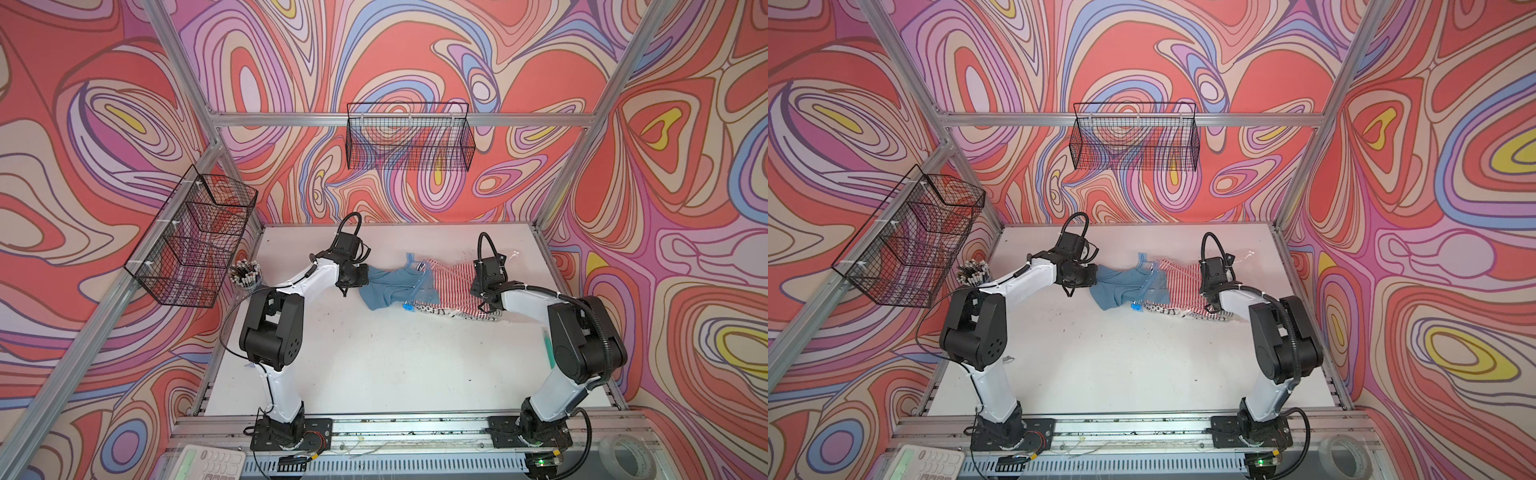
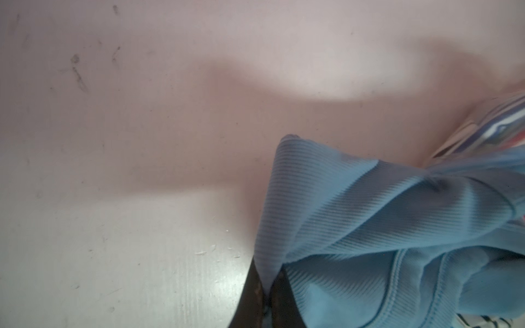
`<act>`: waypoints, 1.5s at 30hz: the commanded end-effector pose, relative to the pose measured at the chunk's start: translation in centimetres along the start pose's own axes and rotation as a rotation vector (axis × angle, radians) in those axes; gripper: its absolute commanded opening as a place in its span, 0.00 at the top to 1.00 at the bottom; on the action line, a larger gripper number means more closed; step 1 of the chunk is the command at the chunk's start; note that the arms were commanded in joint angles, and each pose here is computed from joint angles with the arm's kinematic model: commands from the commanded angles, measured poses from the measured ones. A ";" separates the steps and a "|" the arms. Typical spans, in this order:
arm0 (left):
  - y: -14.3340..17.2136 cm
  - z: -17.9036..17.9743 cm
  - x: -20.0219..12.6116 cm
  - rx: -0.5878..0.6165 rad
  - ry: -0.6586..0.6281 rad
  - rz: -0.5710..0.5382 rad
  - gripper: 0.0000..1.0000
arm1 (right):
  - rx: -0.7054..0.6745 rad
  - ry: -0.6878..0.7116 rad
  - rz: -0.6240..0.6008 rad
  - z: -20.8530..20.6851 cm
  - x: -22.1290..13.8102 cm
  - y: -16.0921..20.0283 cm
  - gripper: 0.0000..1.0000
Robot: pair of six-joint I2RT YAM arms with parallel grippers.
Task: Take the tank top out of the vacuum bag
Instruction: Take out the tank top from the vacuum bag.
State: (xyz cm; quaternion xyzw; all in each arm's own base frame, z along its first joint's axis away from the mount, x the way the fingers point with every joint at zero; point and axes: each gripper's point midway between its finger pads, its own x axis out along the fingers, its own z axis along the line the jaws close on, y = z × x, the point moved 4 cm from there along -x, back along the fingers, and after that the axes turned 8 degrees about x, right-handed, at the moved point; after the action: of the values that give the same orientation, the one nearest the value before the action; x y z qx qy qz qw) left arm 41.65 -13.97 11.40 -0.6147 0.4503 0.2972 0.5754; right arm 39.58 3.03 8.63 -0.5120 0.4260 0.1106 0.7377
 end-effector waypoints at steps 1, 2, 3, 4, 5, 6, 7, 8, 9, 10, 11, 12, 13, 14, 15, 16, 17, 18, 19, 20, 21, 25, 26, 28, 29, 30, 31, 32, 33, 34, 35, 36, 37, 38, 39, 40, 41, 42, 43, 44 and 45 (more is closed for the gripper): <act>0.7 3.1 0.2 -0.016 -0.133 0.060 1.00 | -0.024 0.093 0.001 -1.6 0.6 -0.3 0.99; 0.9 3.5 0.3 -0.013 -0.157 0.068 1.00 | -0.025 0.092 0.001 -1.6 0.6 -0.4 0.98; 1.0 4.0 0.2 -0.005 -0.187 0.077 1.00 | -0.025 0.093 -0.003 -1.6 0.6 -0.5 0.99; 1.1 4.4 0.1 0.003 -0.220 0.084 1.00 | -0.027 0.095 -0.007 -1.6 0.6 -0.6 0.99; 1.1 5.0 0.0 0.013 -0.260 0.090 1.00 | -0.027 0.095 -0.008 -1.6 0.6 -0.8 0.98; 1.1 5.5 -0.2 0.024 -0.301 0.096 1.00 | -0.029 0.093 -0.009 -1.5 0.5 -0.9 0.99; 1.0 6.0 -0.4 0.034 -0.339 0.099 1.00 | -0.027 0.094 -0.012 -1.5 0.5 -1.1 0.99; 0.9 6.5 -0.7 0.045 -0.373 0.102 1.00 | -0.029 0.093 -0.013 -1.4 0.5 -1.2 0.99; 0.8 6.8 -0.9 0.053 -0.398 0.106 1.00 | -0.030 0.091 -0.016 -1.3 0.4 -1.4 0.99; 0.7 7.1 -1.0 0.056 -0.417 0.107 1.00 | -0.030 0.088 -0.018 -1.2 0.4 -1.6 0.99; 0.4 7.4 -1.2 0.057 -0.433 0.104 1.00 | -0.031 0.087 -0.021 -1.1 0.3 -1.7 0.99; 0.2 7.5 -1.3 0.061 -0.447 0.103 1.00 | -0.032 0.087 -0.023 -1.0 0.3 -1.9 0.98; -0.1 7.6 -1.3 0.065 -0.455 0.101 1.00 | -0.030 0.088 -0.025 -1.0 0.2 -2.0 0.99; -0.3 7.7 -1.4 0.069 -0.465 0.101 1.00 | -0.031 0.088 -0.027 -0.9 0.2 -2.1 0.99; -0.6 7.9 -1.4 0.074 -0.482 0.101 1.00 | -0.032 0.090 -0.027 -0.9 0.2 -2.1 0.99; -0.9 8.0 -1.4 0.082 -0.498 0.100 1.00 | -0.031 0.091 -0.029 -1.0 0.2 -2.2 0.99; -1.1 8.2 -1.5 0.093 -0.520 0.103 1.00 | -0.031 0.093 -0.029 -1.0 0.1 -2.2 0.99; -1.4 8.5 -1.6 0.102 -0.545 0.110 1.00 | -0.034 0.094 -0.029 -1.0 0.1 -2.2 0.99; -1.6 8.7 -1.6 0.111 -0.561 0.116 1.00 | -0.035 0.095 -0.030 -1.0 0.1 -2.2 0.98; -1.9 8.8 -1.7 0.118 -0.567 0.119 1.00 | -0.037 0.091 -0.033 -1.0 0.0 -2.3 0.97; -2.1 8.8 -1.8 0.123 -0.572 0.123 1.00 | -0.039 0.090 -0.033 -1.0 -0.2 -2.4 0.96; -2.6 8.5 -3.6 0.094 -0.564 0.060 0.35 | -0.050 0.055 -0.036 -0.6 -0.8 -2.8 0.82; -2.7 8.5 -4.4 0.078 -0.569 0.028 0.24 | -0.058 0.038 -0.037 -0.3 -0.9 -3.0 0.78; -3.0 8.2 -6.5 0.050 -0.563 -0.051 0.07 | -0.066 0.007 -0.038 0.1 -1.3 -3.2 0.64; -3.2 8.0 -7.6 0.039 -0.550 -0.093 0.01 | -0.069 -0.007 -0.039 0.4 -1.5 -3.4 0.56; -3.3 7.7 -8.5 0.029 -0.534 -0.126 0.00 | -0.071 -0.018 -0.042 0.6 -1.7 -3.7 0.49; -3.4 7.3 -9.5 0.016 -0.502 -0.161 0.00 | -0.073 -0.033 -0.042 0.8 -1.9 -3.9 0.41; -3.5 6.7 -10.3 0.008 -0.456 -0.191 0.00 | -0.073 -0.048 -0.046 1.0 -2.2 -4.2 0.35; -3.5 6.2 -10.8 0.000 -0.417 -0.212 0.00 | -0.073 -0.058 -0.049 1.2 -2.5 -4.4 0.30; -3.5 5.3 -11.4 -0.004 -0.363 -0.234 0.00 | -0.071 -0.074 -0.052 1.5 -2.8 -4.6 0.24; -3.3 4.5 -11.8 -0.006 -0.301 -0.248 0.00 | -0.076 -0.094 -0.055 1.8 -3.3 -4.8 0.18; -3.2 3.6 -12.2 -0.005 -0.246 -0.261 0.00 | -0.078 -0.107 -0.061 2.2 -3.8 -5.0 0.13; -3.0 2.5 -12.3 -0.002 -0.176 -0.275 0.00 | -0.084 -0.119 -0.071 2.5 -4.4 -5.2 0.09; -2.6 1.4 -12.4 0.006 -0.107 -0.284 0.00 | -0.094 -0.132 -0.081 3.0 -5.1 -5.3 0.06; -2.4 0.6 -12.4 0.006 -0.059 -0.296 0.00 | -0.097 -0.143 -0.087 3.4 -5.6 -5.4 0.03; -1.9 -0.1 -12.3 0.004 -0.017 -0.300 0.00 | -0.101 -0.157 -0.089 3.8 -6.2 -5.5 0.02; -1.5 -0.7 -12.1 0.006 0.019 -0.306 0.00 | -0.100 -0.171 -0.090 4.2 -6.8 -5.5 0.02; -1.1 -1.1 -11.9 0.004 0.049 -0.304 0.00 | -0.100 -0.178 -0.089 4.5 -7.2 -5.4 0.02; -0.7 -1.5 -11.7 -0.002 0.078 -0.298 0.00 | -0.103 -0.187 -0.092 4.9 -7.8 -5.3 0.02; -0.2 -1.6 -11.5 -0.011 0.095 -0.290 0.00 | -0.109 -0.193 -0.097 5.4 -8.5 -5.1 0.02; 0.2 -1.6 -11.3 -0.017 0.106 -0.290 0.00 | -0.117 -0.201 -0.099 5.9 -9.2 -4.7 0.02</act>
State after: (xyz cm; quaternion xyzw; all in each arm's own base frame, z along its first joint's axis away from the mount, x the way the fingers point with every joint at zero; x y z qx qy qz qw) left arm 37.03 -11.72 21.81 -0.6656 0.3546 0.2164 0.6200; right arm 40.72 7.04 17.89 -0.5575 0.3232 0.1449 0.7508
